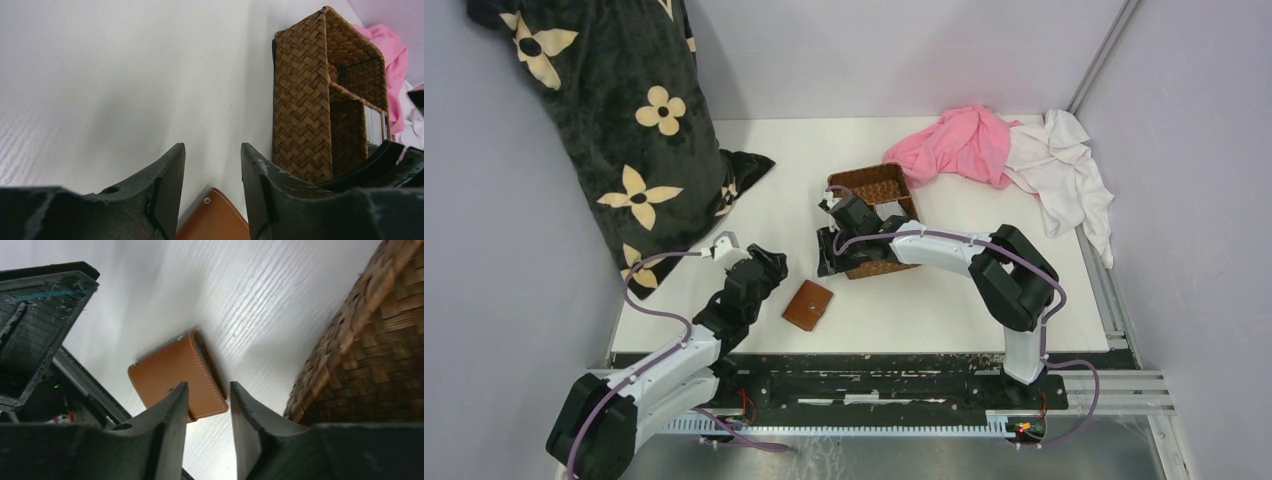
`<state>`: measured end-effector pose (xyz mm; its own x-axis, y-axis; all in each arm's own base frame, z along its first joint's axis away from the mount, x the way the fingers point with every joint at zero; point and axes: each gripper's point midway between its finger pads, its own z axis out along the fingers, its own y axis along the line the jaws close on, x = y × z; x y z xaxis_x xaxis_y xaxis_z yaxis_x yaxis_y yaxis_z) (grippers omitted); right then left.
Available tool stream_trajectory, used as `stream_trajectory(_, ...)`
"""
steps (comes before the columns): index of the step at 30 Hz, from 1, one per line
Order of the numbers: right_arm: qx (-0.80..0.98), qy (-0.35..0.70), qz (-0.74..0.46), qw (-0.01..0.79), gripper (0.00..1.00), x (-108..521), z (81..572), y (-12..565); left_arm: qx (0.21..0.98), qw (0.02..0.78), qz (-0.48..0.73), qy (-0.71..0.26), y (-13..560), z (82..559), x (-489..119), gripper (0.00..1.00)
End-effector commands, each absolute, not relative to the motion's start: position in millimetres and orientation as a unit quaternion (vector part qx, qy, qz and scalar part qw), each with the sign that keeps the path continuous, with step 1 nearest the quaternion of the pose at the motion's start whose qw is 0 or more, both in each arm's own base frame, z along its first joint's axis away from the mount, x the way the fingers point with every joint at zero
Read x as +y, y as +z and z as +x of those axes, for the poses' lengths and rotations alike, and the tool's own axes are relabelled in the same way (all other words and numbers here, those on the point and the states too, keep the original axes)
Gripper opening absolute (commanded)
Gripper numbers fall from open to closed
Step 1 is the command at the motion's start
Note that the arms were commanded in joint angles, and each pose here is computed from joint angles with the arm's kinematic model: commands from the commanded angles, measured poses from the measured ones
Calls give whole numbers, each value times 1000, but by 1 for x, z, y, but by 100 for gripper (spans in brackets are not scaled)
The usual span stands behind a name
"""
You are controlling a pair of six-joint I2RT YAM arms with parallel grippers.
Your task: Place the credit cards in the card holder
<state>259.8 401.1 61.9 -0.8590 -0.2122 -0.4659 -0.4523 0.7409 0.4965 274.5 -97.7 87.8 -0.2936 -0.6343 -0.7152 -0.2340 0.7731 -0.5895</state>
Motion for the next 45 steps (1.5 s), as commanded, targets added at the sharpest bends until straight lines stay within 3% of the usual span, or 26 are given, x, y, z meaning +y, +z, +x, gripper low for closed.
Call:
stream_trajectory(1, 905, 262, -219, 256, 46, 397, 287, 88, 766, 549, -263, -205, 99, 286, -106, 53)
stream_trajectory(12, 896, 156, -258, 327, 47, 364, 259, 135, 779, 543, -254, -183, 82, 277, -98, 50)
stream_trajectory(21, 909, 76, -241, 331, 31, 311, 238, 102, 810, 508, -255, -146, 58, 264, -91, 38)
stream_trajectory(28, 918, 37, -225, 325, 23, 290, 255, 80, 845, 457, -252, -113, 38, 259, -99, 26)
stream_trajectory(45, 922, 46, -201, 329, 20, 286, 311, 81, 890, 396, -217, -65, 10, 204, -124, 20)
